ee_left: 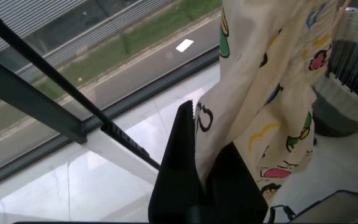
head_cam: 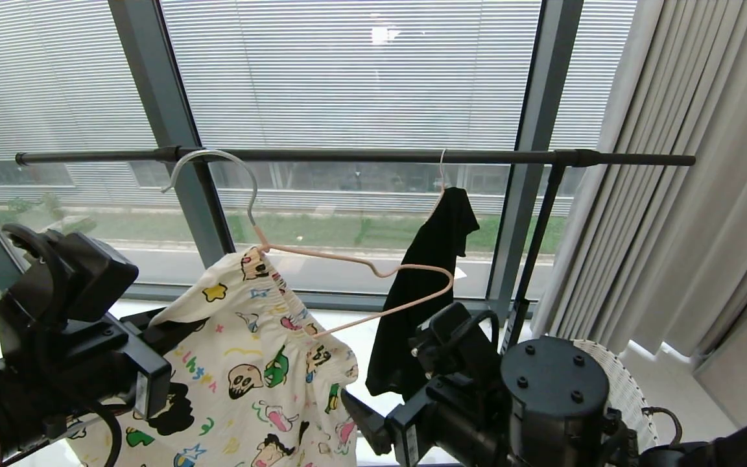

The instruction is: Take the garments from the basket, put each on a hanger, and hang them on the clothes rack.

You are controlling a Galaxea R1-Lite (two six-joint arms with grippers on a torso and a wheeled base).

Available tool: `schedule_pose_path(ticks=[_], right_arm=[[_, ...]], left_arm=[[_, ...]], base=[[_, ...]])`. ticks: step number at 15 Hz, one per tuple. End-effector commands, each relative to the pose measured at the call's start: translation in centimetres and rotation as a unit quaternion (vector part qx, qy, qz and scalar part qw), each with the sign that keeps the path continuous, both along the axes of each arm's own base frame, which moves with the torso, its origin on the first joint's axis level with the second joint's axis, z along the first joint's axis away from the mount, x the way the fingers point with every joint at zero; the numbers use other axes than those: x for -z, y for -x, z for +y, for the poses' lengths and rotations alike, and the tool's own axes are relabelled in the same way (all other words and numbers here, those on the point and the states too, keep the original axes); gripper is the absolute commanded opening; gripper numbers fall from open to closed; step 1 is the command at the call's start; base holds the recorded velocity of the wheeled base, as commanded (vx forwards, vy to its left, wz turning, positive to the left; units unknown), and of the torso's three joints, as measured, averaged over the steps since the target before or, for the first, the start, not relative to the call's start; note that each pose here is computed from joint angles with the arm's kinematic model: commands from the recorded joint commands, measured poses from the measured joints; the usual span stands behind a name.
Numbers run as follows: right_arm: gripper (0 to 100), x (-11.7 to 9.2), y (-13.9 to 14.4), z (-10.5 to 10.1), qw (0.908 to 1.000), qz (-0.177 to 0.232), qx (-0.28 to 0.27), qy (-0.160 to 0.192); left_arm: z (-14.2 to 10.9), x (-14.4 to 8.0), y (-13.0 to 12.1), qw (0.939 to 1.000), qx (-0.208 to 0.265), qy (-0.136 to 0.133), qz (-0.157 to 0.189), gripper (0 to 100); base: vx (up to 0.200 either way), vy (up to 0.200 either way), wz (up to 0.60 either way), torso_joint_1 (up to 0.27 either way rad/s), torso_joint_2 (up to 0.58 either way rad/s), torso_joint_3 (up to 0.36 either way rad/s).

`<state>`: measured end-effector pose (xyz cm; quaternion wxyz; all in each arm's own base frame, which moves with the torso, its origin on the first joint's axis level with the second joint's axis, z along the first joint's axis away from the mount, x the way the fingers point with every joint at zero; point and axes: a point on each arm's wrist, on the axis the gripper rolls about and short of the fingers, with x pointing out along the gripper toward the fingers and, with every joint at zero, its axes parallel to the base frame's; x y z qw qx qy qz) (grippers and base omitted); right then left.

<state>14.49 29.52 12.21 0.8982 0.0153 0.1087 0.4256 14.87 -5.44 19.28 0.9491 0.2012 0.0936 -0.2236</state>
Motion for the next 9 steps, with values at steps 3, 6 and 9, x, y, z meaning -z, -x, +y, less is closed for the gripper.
schedule_pose_path(ticks=[3,6,9], right_arm=[[100,1.4,-2.7,1.2,0.9995,0.004,0.03,0.007],[100,1.9,-2.9,1.6,0.9995,0.005,0.029,0.011],[100,2.5,-1.9,2.3,0.9997,0.008,0.011,0.02]], left_arm=[[0.0,-0.5,0.6,0.9997,0.019,0.006,-0.016,0],[0.0,-0.6,0.7,0.9994,0.028,0.002,-0.021,0],[-0.3,-0.7,0.8,0.9991,0.037,0.002,-0.022,0]], base=[[0.0,0.0,0.0,0.0,0.0,0.0],[0.0,0.0,0.0,0.0,0.0,0.0],[0.0,0.0,0.0,0.0,0.0,0.0]])
